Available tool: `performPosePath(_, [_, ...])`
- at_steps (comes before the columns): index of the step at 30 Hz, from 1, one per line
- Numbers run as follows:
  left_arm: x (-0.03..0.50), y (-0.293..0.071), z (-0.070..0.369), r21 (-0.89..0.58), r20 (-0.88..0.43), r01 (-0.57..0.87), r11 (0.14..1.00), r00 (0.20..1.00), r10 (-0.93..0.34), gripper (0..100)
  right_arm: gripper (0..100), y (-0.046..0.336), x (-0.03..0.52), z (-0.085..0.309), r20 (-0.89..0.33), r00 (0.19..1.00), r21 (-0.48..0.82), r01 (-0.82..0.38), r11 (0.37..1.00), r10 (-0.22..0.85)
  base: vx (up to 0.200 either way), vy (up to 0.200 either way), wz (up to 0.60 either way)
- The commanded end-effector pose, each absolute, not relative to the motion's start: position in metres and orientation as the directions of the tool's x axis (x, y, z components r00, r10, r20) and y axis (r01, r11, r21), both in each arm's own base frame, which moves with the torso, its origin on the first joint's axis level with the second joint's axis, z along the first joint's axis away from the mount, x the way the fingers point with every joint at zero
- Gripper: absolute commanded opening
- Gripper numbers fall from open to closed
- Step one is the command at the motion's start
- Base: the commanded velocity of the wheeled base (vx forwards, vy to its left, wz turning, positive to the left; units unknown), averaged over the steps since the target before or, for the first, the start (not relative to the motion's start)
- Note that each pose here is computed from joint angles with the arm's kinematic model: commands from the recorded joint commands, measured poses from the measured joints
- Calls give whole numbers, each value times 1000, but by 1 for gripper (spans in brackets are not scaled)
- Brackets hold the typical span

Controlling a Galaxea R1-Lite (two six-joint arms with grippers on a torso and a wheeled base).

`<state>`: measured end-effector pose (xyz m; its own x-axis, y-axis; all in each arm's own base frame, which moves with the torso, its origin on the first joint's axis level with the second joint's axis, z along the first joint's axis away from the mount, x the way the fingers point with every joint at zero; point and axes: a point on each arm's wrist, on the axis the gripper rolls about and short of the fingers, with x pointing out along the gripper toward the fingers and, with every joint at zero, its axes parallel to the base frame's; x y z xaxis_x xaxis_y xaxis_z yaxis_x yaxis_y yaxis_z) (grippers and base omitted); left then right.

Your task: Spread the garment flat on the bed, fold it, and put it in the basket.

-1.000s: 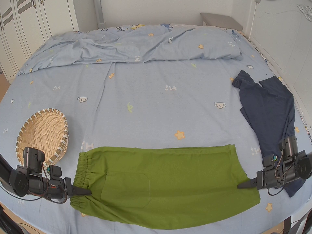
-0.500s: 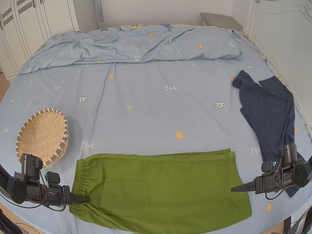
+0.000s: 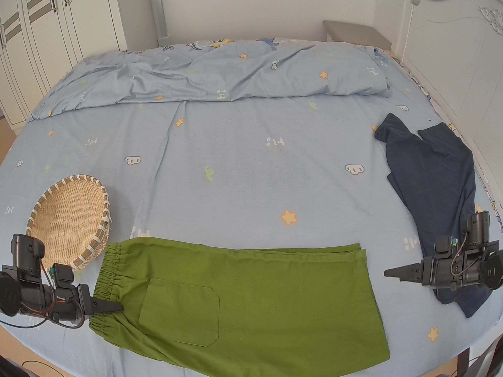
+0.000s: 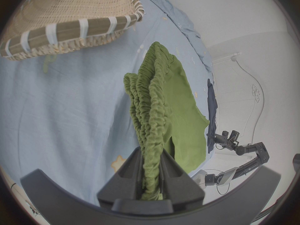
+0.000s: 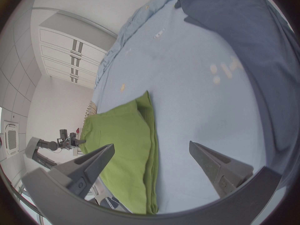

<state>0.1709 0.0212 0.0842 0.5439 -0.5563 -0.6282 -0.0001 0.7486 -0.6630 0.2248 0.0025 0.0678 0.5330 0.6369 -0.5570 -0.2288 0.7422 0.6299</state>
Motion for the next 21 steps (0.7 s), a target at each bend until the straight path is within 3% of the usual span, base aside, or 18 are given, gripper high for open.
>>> performPosePath(1, [167, 31, 129, -593, -581, 85, 801, 643, -499, 0, 100, 8, 228, 122, -449, 618, 607, -319, 728, 645, 0, 0, 0])
performPosePath(6, [167, 36, 154, -481, -621, 57, 875, 683, -385, 0, 100, 14, 231, 145, -429, 614, 597, -358, 718, 663, 0, 0, 0])
performPosePath(11, [169, 35, 169, -448, -615, 76, 891, 697, -368, 0, 100, 16, 232, 146, -428, 609, 596, -365, 715, 668, 0, 0, 0])
performPosePath(15, [163, 9, 181, -448, -639, 175, 877, 623, -451, 0, 100, 14, 231, 144, -434, 610, 600, -354, 718, 663, 0, 0, 0])
performPosePath(21, [154, -25, 201, -357, -686, 253, 899, 582, -436, 0, 100, 13, 230, 147, -430, 617, 597, -353, 720, 659, 0, 0, 0])
